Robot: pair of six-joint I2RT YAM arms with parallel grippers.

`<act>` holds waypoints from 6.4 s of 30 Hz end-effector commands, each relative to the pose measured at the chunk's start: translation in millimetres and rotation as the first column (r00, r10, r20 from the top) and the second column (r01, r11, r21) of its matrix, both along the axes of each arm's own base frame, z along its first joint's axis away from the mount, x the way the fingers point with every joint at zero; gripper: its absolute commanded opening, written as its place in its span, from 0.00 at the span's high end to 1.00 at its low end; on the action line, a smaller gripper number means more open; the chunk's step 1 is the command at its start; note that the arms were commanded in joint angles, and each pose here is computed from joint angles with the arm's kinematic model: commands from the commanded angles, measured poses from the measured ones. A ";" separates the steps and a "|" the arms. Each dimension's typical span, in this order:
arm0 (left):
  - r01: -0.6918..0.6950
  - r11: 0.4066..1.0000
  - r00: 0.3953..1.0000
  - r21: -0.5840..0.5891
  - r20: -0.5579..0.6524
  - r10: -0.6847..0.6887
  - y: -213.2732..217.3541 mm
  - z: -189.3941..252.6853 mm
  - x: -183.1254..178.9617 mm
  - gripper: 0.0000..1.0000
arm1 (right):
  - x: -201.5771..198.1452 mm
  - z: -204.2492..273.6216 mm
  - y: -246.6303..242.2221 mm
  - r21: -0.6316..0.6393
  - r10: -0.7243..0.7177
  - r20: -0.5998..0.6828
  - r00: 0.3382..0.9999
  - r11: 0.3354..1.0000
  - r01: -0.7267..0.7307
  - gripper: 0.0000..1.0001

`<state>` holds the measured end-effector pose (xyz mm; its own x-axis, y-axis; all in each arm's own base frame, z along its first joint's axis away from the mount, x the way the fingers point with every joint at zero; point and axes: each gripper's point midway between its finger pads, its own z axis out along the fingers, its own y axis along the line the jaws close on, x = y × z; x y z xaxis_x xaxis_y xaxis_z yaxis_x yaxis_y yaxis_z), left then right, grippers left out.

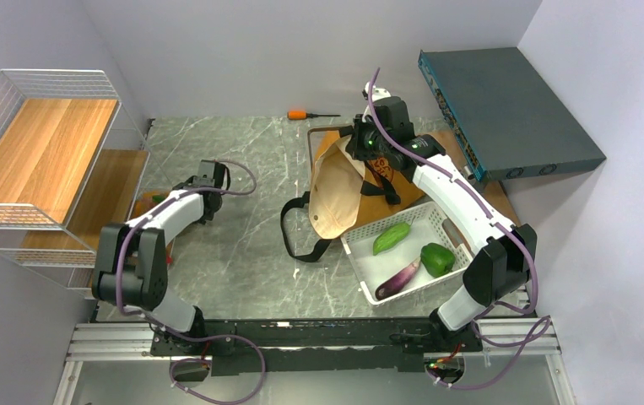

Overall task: Place the food into the grocery bag and tie it
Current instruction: Pick up the snack from the shelf, then place the snack in the grocery bag.

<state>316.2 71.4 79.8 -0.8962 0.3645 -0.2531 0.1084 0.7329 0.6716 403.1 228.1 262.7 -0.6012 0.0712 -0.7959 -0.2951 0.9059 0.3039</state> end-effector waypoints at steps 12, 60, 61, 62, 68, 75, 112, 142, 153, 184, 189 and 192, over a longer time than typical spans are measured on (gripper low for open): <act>0.156 0.820 0.984 -0.550 0.155 -0.082 -108.5 20.8 28.1 1.00 | 8.9 22.4 -4.0 0.025 -0.020 0.061 0.998 1.000 0.019 1.00; 0.363 0.932 0.918 -0.022 -0.163 -0.361 -106.6 -53.2 18.2 0.92 | 0.2 27.5 -19.8 -0.001 -0.034 0.097 0.995 0.999 0.035 1.00; 0.365 0.930 0.914 -0.037 -0.175 -0.365 -108.8 -53.9 17.0 0.96 | 0.8 27.5 -19.5 0.001 -0.035 0.097 0.995 0.999 0.035 1.00; 0.369 0.928 0.910 -0.056 -0.185 -0.372 -111.6 -53.3 16.1 0.99 | 1.3 27.2 -19.4 0.000 -0.035 0.096 0.995 0.999 0.035 1.00; 0.342 0.906 0.908 -0.250 -0.162 -0.387 -143.3 -39.1 14.0 1.00 | 3.2 27.9 -17.4 0.007 -0.036 0.096 0.995 0.999 0.035 1.00; 0.291 0.891 0.949 -0.349 -0.012 -0.315 -162.9 -3.1 25.9 1.00 | 1.4 27.0 -18.6 0.006 -0.037 0.095 0.995 0.999 0.037 1.00; 0.719 0.358 0.695 -0.595 0.611 -0.380 -243.1 231.3 -31.3 1.00 | 6.2 24.9 -11.6 0.028 -0.027 0.079 0.996 0.999 0.025 1.00; 0.688 -0.082 0.549 -0.722 0.590 -0.591 -324.6 269.3 -76.2 1.00 | 8.3 24.1 -6.1 0.040 -0.014 0.072 0.997 0.999 0.011 1.00; 0.626 -0.217 0.510 -0.749 0.603 -0.613 -365.3 274.4 -76.7 1.00 | 8.8 25.2 -7.3 0.033 -0.016 0.078 0.997 0.999 0.013 1.00; 0.618 -0.104 0.656 -0.780 0.584 -0.478 -404.0 250.6 9.4 1.00 | -0.7 79.2 -9.8 0.083 -0.014 0.159 0.987 0.997 0.000 1.00; 0.592 -0.105 0.689 -0.799 0.569 -0.449 -408.2 245.3 14.7 1.00 | -1.7 92.4 -8.0 0.104 -0.012 0.178 0.984 0.995 -0.007 1.00; 0.598 -0.147 0.692 -0.788 0.599 -0.403 -415.2 254.0 20.0 1.00 | -1.8 93.5 -6.8 0.111 -0.010 0.176 0.984 0.994 -0.010 1.00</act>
<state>319.7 -322.7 270.3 -0.6214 0.2409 -0.7455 0.7272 0.5315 -0.4344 404.4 219.7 298.1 -0.5563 0.0945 -0.8256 -0.3093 0.8986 0.3112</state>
